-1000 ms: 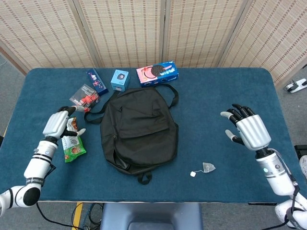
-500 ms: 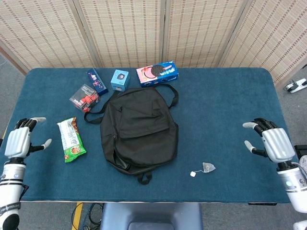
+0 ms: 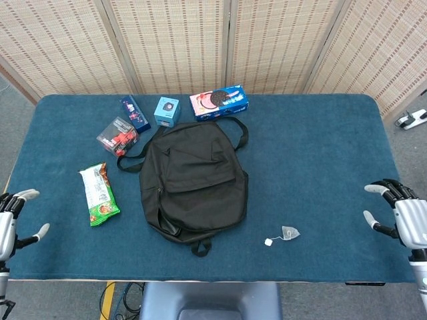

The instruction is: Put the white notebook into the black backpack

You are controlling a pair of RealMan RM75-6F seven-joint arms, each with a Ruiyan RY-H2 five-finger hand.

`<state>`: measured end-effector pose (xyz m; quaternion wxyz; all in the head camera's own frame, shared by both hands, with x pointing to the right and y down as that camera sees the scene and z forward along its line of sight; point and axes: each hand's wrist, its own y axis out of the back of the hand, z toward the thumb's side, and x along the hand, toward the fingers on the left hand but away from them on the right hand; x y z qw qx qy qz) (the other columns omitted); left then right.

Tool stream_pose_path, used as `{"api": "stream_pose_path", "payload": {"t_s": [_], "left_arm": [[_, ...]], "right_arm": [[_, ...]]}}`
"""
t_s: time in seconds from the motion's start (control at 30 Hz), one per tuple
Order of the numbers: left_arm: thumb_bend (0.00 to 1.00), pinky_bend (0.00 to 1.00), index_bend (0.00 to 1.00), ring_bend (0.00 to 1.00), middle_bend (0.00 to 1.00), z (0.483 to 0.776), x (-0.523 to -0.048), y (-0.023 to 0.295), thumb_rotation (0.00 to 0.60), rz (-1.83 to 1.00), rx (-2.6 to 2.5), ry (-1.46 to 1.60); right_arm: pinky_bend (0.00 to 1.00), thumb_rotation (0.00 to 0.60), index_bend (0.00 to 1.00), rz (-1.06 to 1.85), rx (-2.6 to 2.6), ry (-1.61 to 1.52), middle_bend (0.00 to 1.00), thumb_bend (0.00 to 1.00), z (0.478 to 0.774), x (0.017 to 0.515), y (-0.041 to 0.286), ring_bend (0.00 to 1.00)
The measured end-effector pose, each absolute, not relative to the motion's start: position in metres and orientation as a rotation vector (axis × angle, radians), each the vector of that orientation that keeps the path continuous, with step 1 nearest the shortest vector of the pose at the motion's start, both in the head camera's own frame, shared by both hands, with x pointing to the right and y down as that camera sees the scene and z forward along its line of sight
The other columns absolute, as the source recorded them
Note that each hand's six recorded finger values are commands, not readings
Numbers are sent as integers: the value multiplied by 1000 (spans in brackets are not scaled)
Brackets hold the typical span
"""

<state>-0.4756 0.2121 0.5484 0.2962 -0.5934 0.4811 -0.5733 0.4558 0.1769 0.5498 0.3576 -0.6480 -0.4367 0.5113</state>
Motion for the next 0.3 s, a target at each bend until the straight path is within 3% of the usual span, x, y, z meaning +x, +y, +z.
{"api": "stream_pose_path", "payload": {"t_s": [0.3], "left_arm": [[232,85,282,169,214,540,-478,231,600,-1591,-1540,1269]], "right_arm": [[253,600,308,1338,-1661,-1129,274,272,546,459,183,162]]}}
